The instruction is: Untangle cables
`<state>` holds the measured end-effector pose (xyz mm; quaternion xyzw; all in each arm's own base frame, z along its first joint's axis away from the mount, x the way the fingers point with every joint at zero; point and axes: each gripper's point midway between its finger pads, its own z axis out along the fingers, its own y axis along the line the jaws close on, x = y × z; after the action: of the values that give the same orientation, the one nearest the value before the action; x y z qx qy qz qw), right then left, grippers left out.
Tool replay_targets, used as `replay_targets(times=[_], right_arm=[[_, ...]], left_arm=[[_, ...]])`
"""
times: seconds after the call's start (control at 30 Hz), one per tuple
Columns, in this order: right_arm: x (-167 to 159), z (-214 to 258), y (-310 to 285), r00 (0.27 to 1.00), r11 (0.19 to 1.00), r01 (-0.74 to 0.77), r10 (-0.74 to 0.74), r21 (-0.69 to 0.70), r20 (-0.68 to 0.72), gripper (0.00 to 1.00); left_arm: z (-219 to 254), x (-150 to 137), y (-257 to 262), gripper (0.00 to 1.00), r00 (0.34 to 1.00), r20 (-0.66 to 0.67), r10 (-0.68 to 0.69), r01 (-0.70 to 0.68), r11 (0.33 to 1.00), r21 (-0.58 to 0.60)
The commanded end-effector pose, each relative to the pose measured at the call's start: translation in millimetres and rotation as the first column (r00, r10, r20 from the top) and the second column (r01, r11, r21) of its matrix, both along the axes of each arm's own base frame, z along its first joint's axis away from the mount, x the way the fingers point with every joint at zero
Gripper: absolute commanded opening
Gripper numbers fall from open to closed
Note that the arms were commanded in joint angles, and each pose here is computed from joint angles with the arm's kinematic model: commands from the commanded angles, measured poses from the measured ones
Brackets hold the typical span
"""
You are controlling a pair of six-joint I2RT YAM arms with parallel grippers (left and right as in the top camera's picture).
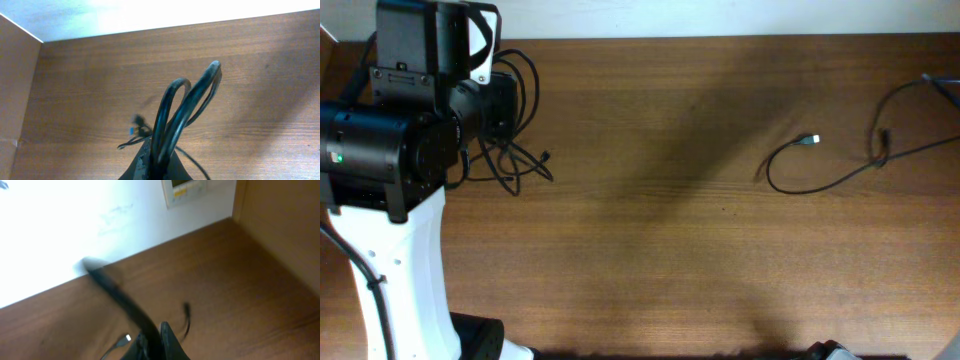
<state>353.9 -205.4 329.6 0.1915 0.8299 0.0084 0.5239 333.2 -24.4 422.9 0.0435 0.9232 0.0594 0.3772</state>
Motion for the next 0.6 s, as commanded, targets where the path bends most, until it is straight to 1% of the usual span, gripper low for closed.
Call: replay_targets(times=[0.0,0.07,0.13,0.2,0.37,0.4,0.5,0.57], right_arm=[[1.2,10.8,1.0,0.999,1.000,-0.006,0.006,-0.007,0.044,0.04],[-1.0,11.2,-9.9,0.998,0.998,0.058,-0.057,-0.014,0.041,0.04],[-3.5,11.2,-19.5,0.995,0.996,0.088,-0.087,-0.021,0.040,0.04],[-11.7,10.3,-37.3,0.987,0.988,0.148,-0.150,0.034,0.049,0.04],[-24.6,-1.0,-71.2,0.975,0.971,0.215,-0.220,0.105,0.039,0.04],[-23.4,-5.2,-73.5,0.975,0.970,0.216,-0.221,0.111,0.032,0.04],[-6.5,-15.4,-68.6,0.985,0.981,0.172,-0.173,0.090,0.006,0.04],[10.8,-16.5,-63.8,0.988,0.987,0.155,-0.155,0.042,-0.014,0.04]], left_arm=[[12.4,-7.3,-0.9,0.00,0.999,0.042,-0.006,0.007,1.000,-0.028],[11.8,-7.8,-1.5,0.00,0.999,0.039,-0.009,0.010,0.999,-0.030],[10.6,-9.0,-1.3,0.00,0.999,0.032,-0.009,0.010,1.000,-0.029],[9.2,-10.0,-5.1,0.00,0.999,0.024,-0.025,0.026,0.999,-0.045],[9.1,-10.0,-7.6,0.00,0.999,0.024,-0.038,0.039,0.998,-0.052],[9.1,-10.2,-9.5,0.00,0.999,0.023,-0.045,0.046,0.997,-0.055],[9.6,-11.5,-23.5,0.00,0.996,0.026,-0.090,0.092,0.994,-0.055],[11.0,-13.0,-40.0,0.00,0.990,0.034,-0.140,0.142,0.988,-0.055]])
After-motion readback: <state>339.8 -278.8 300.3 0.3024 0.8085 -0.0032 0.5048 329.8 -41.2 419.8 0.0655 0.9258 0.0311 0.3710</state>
